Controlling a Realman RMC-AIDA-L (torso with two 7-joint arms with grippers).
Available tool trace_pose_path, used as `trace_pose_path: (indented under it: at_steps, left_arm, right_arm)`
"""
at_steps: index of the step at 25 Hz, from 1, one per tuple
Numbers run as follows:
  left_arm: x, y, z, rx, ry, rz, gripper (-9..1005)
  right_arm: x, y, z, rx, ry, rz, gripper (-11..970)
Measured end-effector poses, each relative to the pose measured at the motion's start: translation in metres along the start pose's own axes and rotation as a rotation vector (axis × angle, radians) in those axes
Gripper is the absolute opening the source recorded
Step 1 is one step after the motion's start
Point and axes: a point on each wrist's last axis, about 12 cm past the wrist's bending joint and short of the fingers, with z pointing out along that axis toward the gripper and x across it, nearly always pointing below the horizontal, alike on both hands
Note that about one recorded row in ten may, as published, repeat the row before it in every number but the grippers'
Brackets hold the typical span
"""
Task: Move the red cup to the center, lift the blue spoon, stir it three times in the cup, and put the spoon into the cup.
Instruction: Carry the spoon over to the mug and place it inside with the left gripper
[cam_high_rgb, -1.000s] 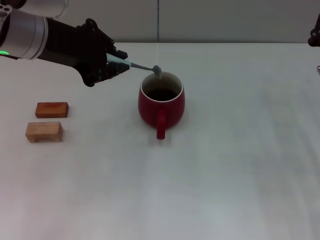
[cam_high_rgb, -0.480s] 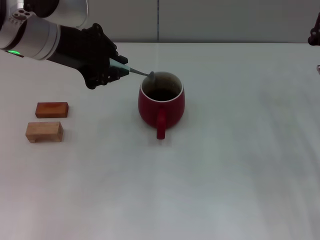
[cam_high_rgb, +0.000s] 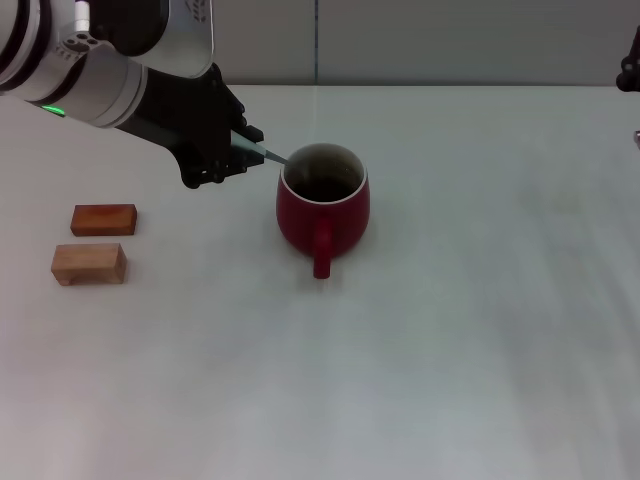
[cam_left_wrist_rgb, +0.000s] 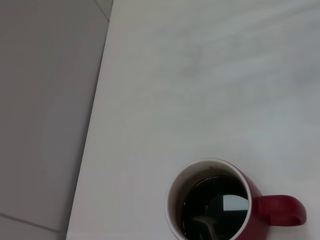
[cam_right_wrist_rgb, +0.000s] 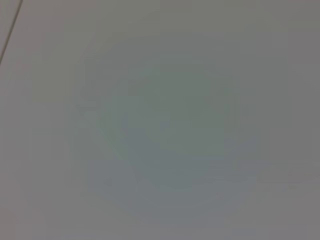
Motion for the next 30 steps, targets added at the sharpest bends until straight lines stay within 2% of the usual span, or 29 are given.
trace_pose_path:
  at_steps: [11, 21, 30]
  left_arm:
    - [-0.017, 0.004, 0.009, 0.038, 0.051, 0.048, 171]
    - [-0.039, 0.014, 0.015, 0.077, 0.109, 0.092, 171]
    - [-0.045, 0.02, 0.021, 0.108, 0.153, 0.1, 171]
  right_arm:
    - [0.002, -0.001, -0.003, 0.004, 0.006, 0.002, 5]
    - [0.001, 0.001, -0.003, 0.002, 0.004, 0.008, 5]
    - [0.002, 0.002, -0.006, 0.004, 0.004, 0.018, 5]
